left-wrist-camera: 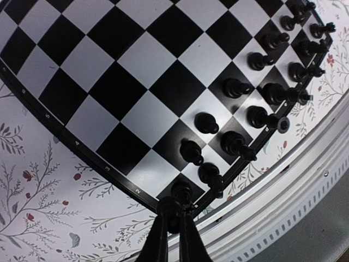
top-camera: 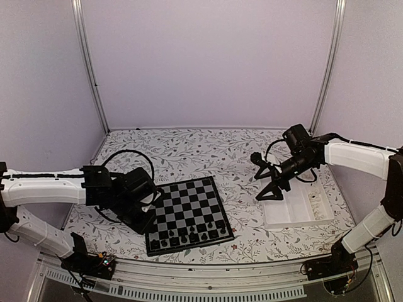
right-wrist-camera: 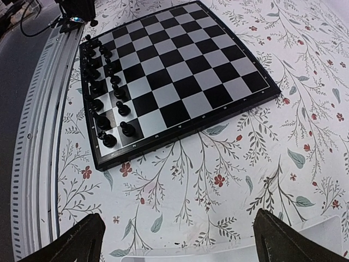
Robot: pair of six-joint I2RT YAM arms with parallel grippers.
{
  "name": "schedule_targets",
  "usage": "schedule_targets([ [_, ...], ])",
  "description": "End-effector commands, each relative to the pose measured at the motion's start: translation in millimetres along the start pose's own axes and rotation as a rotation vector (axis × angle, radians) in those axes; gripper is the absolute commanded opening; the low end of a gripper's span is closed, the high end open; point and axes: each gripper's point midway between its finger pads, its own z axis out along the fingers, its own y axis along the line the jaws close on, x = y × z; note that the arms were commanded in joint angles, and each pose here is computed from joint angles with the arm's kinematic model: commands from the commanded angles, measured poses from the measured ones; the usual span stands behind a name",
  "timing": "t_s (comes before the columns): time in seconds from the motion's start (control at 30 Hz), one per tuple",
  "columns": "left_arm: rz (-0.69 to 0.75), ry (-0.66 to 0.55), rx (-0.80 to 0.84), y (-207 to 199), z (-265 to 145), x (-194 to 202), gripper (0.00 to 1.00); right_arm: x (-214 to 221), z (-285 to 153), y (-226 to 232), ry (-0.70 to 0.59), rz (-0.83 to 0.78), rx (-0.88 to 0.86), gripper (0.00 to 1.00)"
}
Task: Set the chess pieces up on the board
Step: Place the chess piece on the chessboard.
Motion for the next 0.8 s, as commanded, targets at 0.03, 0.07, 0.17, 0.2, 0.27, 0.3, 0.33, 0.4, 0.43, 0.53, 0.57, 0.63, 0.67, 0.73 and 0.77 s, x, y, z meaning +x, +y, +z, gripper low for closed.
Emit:
schedule_targets([
  [0.03,-0.048,0.014,0.003,5,8,1,0.04,6,3,-3,0.008,0.022,0.008,0.99],
  [0.07,-0.049,0.018,-0.001,6,10,1,0.04,6,3,-3,0.009,0.023,0.008,0.99],
  [0.17,-0.047,0.036,0.003,6,17,3,0.05,8,4,-3,0.014,0.025,0.008,0.99],
  [0.2,-0.045,0.039,0.004,6,19,2,0.05,9,4,-3,0.016,0.027,0.007,0.99],
  [0.27,-0.043,0.05,-0.002,8,22,4,0.06,10,5,-2,0.018,0.027,0.005,0.99],
  [0.3,-0.041,0.052,-0.004,8,24,4,0.06,10,5,-3,0.019,0.027,0.005,0.99],
  [0.33,-0.04,0.052,-0.003,9,25,3,0.06,11,6,-3,0.021,0.027,0.004,0.99],
  [0.4,-0.04,0.054,0.004,8,27,2,0.06,12,7,-4,0.025,0.029,0.003,0.99],
  [0.43,-0.039,0.056,0.006,8,29,2,0.06,12,7,-4,0.025,0.031,0.003,0.99],
  [0.53,-0.036,0.061,0.011,8,32,2,0.06,13,8,-4,0.028,0.033,0.0,0.99],
  [0.57,-0.035,0.064,0.013,8,34,2,0.06,14,8,-4,0.029,0.033,-0.001,0.99],
  [0.63,-0.035,0.073,0.014,8,37,4,0.06,14,8,-4,0.03,0.031,0.002,0.99],
  [0.67,-0.034,0.08,0.012,9,38,5,0.06,15,9,-4,0.032,0.033,0.001,0.99],
  [0.73,-0.034,0.092,0.005,10,40,7,0.06,15,9,-4,0.032,0.034,-0.001,0.99],
  [0.77,-0.034,0.097,0.002,11,41,8,0.06,14,9,-4,0.032,0.033,-0.002,0.99],
])
